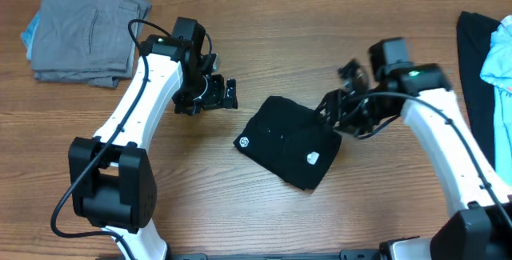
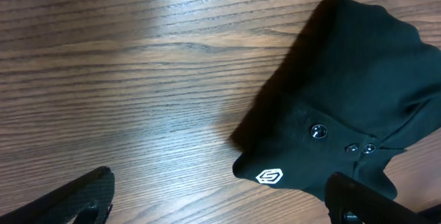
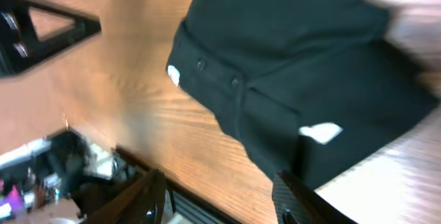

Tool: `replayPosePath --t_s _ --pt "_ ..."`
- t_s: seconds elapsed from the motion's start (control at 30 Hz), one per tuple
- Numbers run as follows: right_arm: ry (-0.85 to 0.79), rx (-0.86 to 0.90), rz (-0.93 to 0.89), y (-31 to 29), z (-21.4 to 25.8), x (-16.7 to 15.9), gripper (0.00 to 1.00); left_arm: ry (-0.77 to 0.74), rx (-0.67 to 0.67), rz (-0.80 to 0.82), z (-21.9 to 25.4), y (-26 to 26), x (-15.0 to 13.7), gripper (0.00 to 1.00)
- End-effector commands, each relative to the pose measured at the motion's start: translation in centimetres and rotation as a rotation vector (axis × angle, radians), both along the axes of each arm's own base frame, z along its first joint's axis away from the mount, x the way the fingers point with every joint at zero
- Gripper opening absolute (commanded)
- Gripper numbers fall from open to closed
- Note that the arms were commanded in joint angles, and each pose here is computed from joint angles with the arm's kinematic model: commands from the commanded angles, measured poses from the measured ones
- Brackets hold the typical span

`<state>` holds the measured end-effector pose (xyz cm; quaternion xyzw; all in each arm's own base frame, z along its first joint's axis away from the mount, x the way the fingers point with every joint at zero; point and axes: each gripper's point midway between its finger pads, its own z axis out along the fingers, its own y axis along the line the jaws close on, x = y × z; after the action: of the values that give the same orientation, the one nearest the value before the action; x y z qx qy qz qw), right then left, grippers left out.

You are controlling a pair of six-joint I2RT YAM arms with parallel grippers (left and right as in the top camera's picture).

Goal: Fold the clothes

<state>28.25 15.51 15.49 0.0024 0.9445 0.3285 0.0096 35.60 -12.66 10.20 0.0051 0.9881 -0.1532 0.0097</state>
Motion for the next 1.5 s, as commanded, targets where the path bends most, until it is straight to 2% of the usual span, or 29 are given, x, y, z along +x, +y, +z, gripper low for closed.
replayPosePath --t_s 0.0,0.3,0.43,0.57,0.67,0.77,0.8,0.9,0.97,1.07,1.13,1.33,1.47 --pt "0.072 0.058 0.072 2.0 -2.5 -2.6 0.53 -0.004 -0.012 -0.003 0.3 -0.4 -0.1 1.00" --pt "0.302 0.026 0.008 2.1 -12.4 -7.7 0.53 -0.005 -0.013 -0.003 0.3 -0.4 -0.1 1.00" --pt "0.393 -0.267 -0.141 -2.2 -15.9 -8.3 0.47 -0.003 -0.012 -0.003 0.3 -0.3 -0.1 1.00" --pt "0.424 -0.443 -0.243 -5.4 -16.0 -8.2 0.44 0.001 -0.011 -0.003 0.2 -0.3 -0.2 1.00" --pt "0.429 -0.507 -0.268 -6.8 -14.7 -7.6 0.36 -0.003 -0.012 -0.003 0.3 -0.3 -0.1 1.00" --pt "0.400 -0.611 -0.327 -8.7 -12.5 -6.2 0.36 -0.013 -0.015 -0.008 0.3 -0.6 0.0 1.00" --pt "0.386 -0.633 -0.340 -9.1 -11.8 -5.8 0.38 -0.017 -0.018 -0.012 0.3 -0.7 0.1 1.00" --pt "0.314 -0.669 -0.378 -9.8 -8.6 -4.1 0.50 -0.042 -0.056 -0.054 0.4 -2.0 0.3 1.00" --pt "0.255 -0.639 -0.396 -9.5 -6.4 -2.8 0.64 -0.068 -0.117 -0.114 0.5 -3.5 0.3 1.00" --pt "0.191 -0.569 -0.400 -8.5 -4.2 -1.6 0.91 -0.111 -0.192 -0.181 0.4 -5.7 0.4 1.00" --pt "0.156 -0.518 -0.378 -7.8 -3.3 -1.2 0.99 -0.131 -0.232 -0.205 0.0 -7.0 0.6 0.99" --pt "0.130 -0.499 -0.368 -7.6 -2.8 -1.1 1.00 -0.115 -0.291 -0.239 -2.8 -9.0 1.1 1.00" --pt "0.129 -0.504 -0.369 -7.6 -2.8 -1.1 1.00 -0.070 -0.391 -0.296 -4.4 -10.5 0.5 1.00"
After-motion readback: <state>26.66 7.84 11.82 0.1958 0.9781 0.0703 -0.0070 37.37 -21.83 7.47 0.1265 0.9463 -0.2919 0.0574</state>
